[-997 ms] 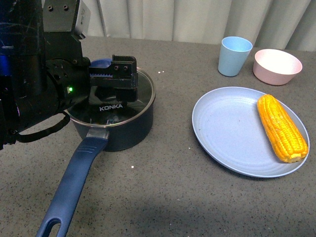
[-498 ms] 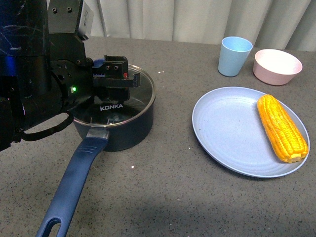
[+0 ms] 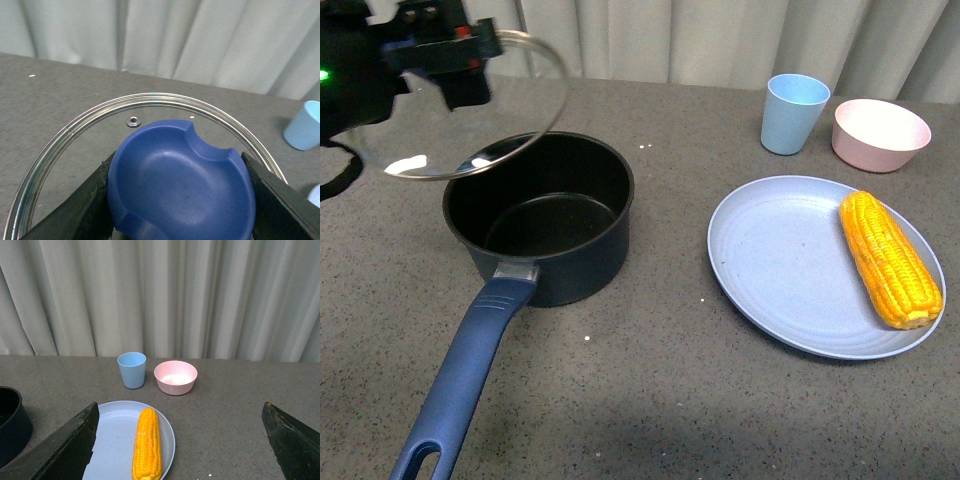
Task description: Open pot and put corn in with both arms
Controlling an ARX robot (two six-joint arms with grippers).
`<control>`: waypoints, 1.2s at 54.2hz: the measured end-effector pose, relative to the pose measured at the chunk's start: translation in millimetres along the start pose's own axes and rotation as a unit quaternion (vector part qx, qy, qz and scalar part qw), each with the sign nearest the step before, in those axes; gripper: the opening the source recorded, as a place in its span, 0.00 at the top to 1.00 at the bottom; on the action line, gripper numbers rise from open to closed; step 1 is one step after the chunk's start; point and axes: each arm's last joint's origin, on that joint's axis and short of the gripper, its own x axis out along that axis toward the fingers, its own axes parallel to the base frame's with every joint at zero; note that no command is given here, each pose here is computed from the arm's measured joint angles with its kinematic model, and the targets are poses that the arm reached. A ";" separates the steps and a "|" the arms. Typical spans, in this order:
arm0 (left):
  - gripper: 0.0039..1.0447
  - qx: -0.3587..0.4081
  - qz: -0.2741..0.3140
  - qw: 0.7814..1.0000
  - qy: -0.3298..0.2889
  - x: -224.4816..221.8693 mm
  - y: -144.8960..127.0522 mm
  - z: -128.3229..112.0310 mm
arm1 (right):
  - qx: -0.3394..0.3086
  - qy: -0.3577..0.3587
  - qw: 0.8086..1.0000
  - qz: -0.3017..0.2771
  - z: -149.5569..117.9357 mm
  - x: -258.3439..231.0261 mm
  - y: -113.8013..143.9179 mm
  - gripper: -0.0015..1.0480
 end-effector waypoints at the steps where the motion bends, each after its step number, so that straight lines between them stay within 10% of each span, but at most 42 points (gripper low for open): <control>1: 0.41 0.000 0.002 1.000 -0.001 -0.5 3.0 -0.5 | 0.000 0.000 1.000 0.000 0.0 0.0 0.0 0.09; 23: 0.41 -0.004 0.076 0.997 -0.003 -2.0 86.7 -30.2 | 0.000 0.000 1.000 0.000 0.0 0.0 0.0 0.09; 65: 0.41 -0.022 0.102 0.992 0.065 25.6 105.5 -109.9 | 0.000 0.000 1.000 0.000 0.0 0.0 0.0 0.09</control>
